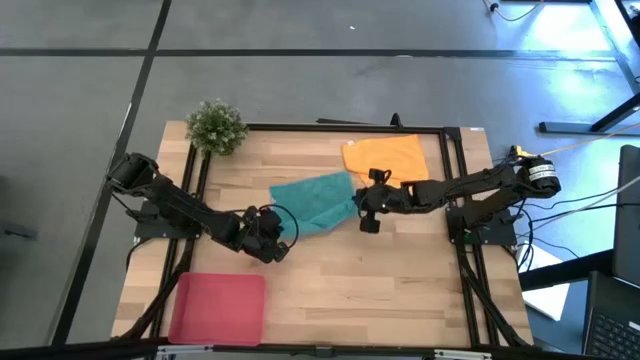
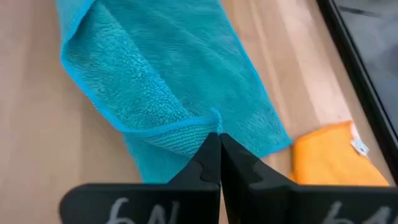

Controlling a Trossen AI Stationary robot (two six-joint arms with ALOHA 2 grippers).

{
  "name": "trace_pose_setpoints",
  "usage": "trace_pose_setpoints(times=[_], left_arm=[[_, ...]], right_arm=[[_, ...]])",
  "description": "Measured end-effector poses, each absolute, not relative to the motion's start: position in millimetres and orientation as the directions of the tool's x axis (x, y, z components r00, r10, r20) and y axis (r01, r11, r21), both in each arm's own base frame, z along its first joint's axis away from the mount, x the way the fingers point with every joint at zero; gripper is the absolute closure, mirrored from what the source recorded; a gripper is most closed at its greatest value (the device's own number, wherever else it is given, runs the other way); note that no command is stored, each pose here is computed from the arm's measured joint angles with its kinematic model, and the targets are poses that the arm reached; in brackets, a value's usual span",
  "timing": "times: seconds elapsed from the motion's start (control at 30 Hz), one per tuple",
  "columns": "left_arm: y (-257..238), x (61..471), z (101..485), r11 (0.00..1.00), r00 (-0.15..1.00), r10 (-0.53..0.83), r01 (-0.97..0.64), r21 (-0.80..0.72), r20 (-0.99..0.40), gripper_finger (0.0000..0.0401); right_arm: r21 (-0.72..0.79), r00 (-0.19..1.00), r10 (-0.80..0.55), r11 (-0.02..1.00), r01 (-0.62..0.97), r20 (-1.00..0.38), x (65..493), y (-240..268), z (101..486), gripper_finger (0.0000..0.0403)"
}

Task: Roll microfiber towels into tight, uniform cylinder then place into a basket
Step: Fold the blue microfiber towel

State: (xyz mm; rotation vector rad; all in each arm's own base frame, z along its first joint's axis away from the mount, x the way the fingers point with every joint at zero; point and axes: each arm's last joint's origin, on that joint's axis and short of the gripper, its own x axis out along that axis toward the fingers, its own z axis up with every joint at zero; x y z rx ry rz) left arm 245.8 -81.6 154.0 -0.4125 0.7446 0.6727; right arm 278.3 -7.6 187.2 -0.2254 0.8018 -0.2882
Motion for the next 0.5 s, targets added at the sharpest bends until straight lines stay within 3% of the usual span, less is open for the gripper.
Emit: trace_pose_setpoints(times=[0.5], left_arm=[[-63.8,234.2,161.7,0.521,0.458,0.635,-0.848,-0.093,-0.622,0.0401]], right_arm=[[-0.312,0.599,-0.381,0.924,0.220,-0.704,281.4,-28.8,173.4,0.0402]])
